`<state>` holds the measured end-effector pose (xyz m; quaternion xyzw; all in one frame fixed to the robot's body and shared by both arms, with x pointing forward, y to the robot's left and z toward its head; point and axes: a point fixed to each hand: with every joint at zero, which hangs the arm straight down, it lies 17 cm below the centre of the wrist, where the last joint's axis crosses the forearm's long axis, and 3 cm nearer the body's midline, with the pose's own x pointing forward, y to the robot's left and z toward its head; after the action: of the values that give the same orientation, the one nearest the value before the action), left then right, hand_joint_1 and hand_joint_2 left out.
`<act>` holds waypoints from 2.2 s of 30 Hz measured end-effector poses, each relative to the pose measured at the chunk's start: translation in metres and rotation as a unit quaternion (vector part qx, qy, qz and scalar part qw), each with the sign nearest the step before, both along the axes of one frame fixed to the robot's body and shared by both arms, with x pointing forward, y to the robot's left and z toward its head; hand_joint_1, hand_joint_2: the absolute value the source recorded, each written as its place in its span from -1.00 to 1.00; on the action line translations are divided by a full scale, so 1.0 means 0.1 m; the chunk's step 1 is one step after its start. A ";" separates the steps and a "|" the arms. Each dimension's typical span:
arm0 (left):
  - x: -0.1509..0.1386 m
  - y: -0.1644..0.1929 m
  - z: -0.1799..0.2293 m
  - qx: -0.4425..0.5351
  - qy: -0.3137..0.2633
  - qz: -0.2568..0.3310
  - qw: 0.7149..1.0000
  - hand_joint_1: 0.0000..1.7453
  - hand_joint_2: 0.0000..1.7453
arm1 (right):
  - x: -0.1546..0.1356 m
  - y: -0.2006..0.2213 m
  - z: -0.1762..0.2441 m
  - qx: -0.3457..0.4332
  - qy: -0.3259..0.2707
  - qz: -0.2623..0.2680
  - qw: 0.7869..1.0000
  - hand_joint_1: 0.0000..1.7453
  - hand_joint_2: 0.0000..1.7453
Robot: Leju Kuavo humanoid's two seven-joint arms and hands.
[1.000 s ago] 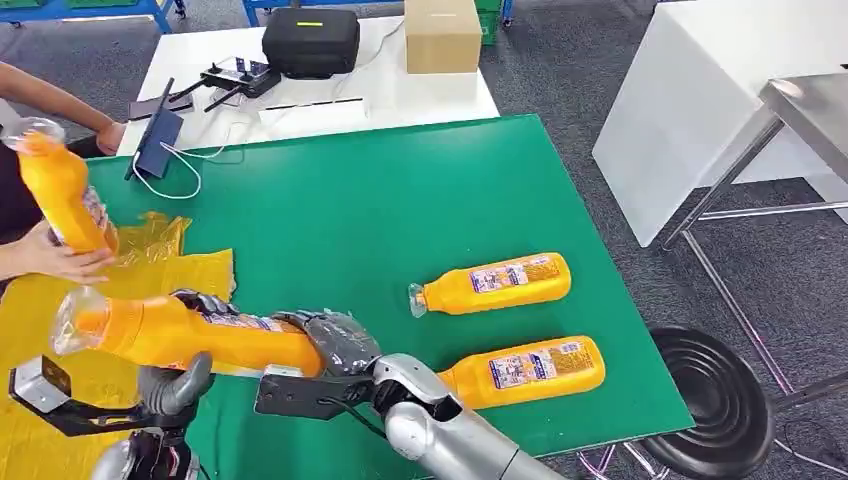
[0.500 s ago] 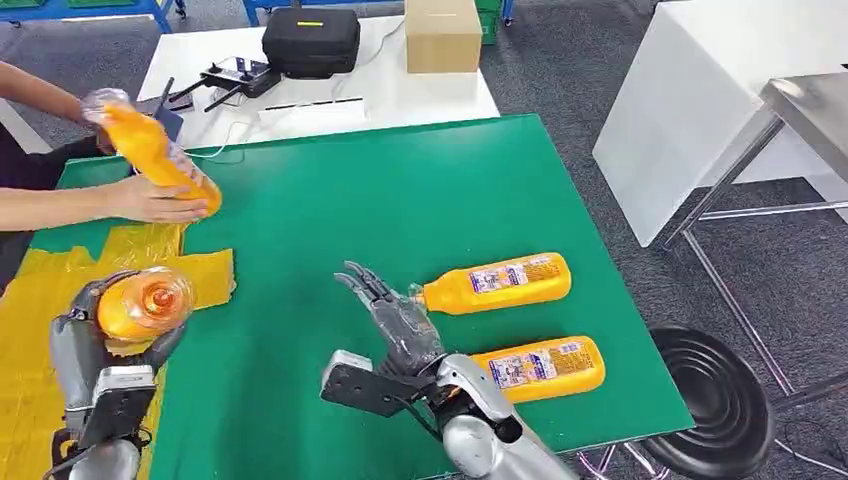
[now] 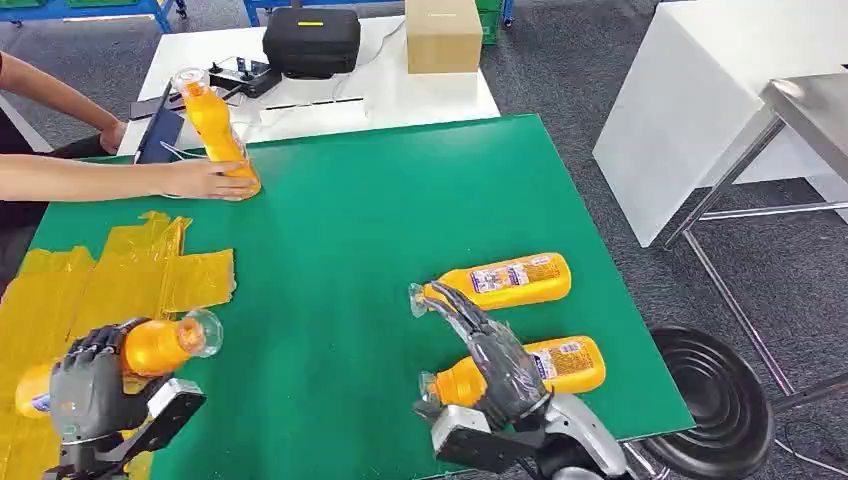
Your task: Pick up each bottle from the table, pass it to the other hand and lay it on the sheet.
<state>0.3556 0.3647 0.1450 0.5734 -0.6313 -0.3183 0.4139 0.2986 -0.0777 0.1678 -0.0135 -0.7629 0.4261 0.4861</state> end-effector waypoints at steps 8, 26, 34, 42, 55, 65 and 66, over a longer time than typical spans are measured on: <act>0.09 -0.06 -0.81 0.045 0.121 -0.007 0.992 1.00 1.00 | -0.31 -0.40 -0.19 -0.052 0.018 0.008 0.998 -1.00 1.00; 0.41 0.05 -1.32 0.016 0.224 -0.054 0.973 -1.00 1.00 | -0.29 -1.39 -0.60 -0.191 0.085 -0.034 0.977 -1.00 1.00; 0.39 -0.11 -1.24 -0.083 0.219 -0.117 0.965 -1.00 1.00 | -0.14 -1.54 -0.78 -0.221 0.103 -0.047 0.969 -1.00 1.00; 0.20 -0.63 -0.89 -0.296 0.206 -0.264 0.895 -1.00 1.00 | 0.04 -1.73 -1.00 -0.247 0.131 -0.061 0.958 -1.00 1.00; 0.10 -0.78 -0.58 -0.353 0.177 -0.321 0.861 -1.00 1.00 | 0.10 -1.90 -1.13 -0.265 0.149 -0.071 0.950 -1.00 1.00; 0.24 -0.94 -0.32 -0.368 0.156 -0.348 0.848 -1.00 1.00 | -0.06 -2.37 -1.55 -0.381 0.214 -0.035 0.899 -1.00 1.00; 0.26 -0.96 -0.30 -0.368 0.155 -0.351 0.847 -1.00 1.00 | -0.05 -2.42 -1.57 -0.392 0.214 -0.034 0.894 -1.00 1.00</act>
<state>0.3819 0.2682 0.1154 0.0619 -0.7892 -0.2710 0.5476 0.2932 -0.3200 0.0109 -0.1374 -0.4104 0.6662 0.6073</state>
